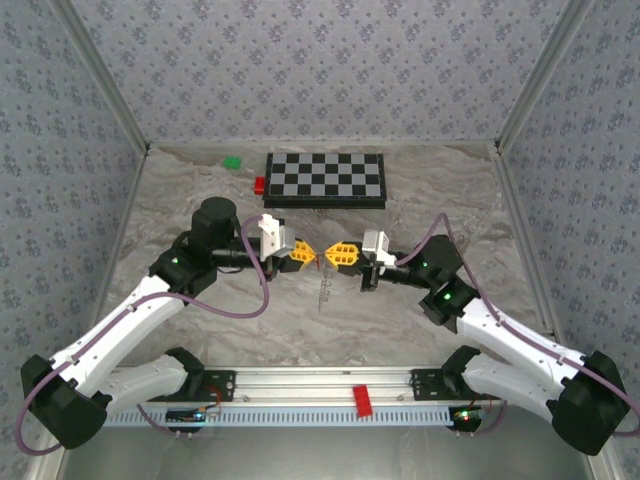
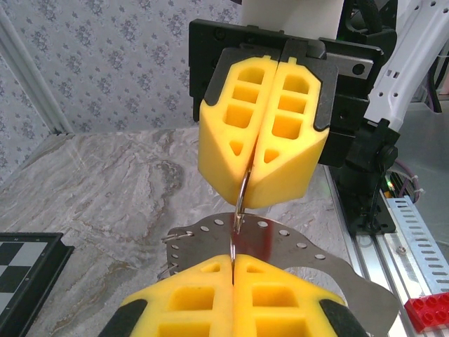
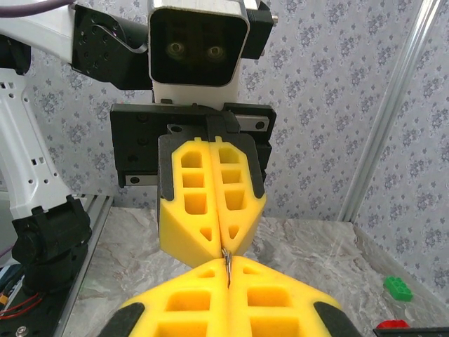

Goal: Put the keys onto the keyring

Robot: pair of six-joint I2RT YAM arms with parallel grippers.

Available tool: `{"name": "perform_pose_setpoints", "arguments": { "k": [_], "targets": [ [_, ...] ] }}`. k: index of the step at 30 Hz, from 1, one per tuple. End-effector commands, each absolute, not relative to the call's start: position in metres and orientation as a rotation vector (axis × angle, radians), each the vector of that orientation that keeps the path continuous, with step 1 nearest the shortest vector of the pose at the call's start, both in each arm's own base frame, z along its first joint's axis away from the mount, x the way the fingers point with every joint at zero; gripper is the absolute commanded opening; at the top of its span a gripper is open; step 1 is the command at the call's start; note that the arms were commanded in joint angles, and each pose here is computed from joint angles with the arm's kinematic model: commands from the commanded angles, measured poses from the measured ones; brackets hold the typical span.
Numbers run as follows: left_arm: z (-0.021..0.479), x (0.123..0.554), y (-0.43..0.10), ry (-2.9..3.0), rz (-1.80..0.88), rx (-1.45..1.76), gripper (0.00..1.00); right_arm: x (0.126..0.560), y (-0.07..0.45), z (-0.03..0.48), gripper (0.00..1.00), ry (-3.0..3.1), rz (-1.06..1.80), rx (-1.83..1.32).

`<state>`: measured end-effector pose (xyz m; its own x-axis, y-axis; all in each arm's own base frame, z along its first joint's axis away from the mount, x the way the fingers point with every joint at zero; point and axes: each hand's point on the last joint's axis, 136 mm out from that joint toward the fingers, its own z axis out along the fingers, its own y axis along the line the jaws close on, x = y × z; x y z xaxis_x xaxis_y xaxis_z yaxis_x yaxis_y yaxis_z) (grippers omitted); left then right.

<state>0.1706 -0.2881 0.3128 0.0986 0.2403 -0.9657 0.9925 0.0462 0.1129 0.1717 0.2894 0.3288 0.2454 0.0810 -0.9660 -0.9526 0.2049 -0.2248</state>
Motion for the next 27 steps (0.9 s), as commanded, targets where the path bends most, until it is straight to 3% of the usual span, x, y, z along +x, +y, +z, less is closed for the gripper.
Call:
{"name": "perform_pose_setpoints", "arguments": {
  "k": [1,27],
  "targets": [
    [0.324,0.1668,-0.2883,1.284,-0.974,1.393,0.0,0.1718,0.2851,0.342,0.0,0.998,0.918,-1.069],
    [0.324,0.1663,-0.2877,1.284,-0.973,1.393,0.0,0.1732,0.2839,0.3426,0.0,0.999,0.907,-1.063]
  ]
}}
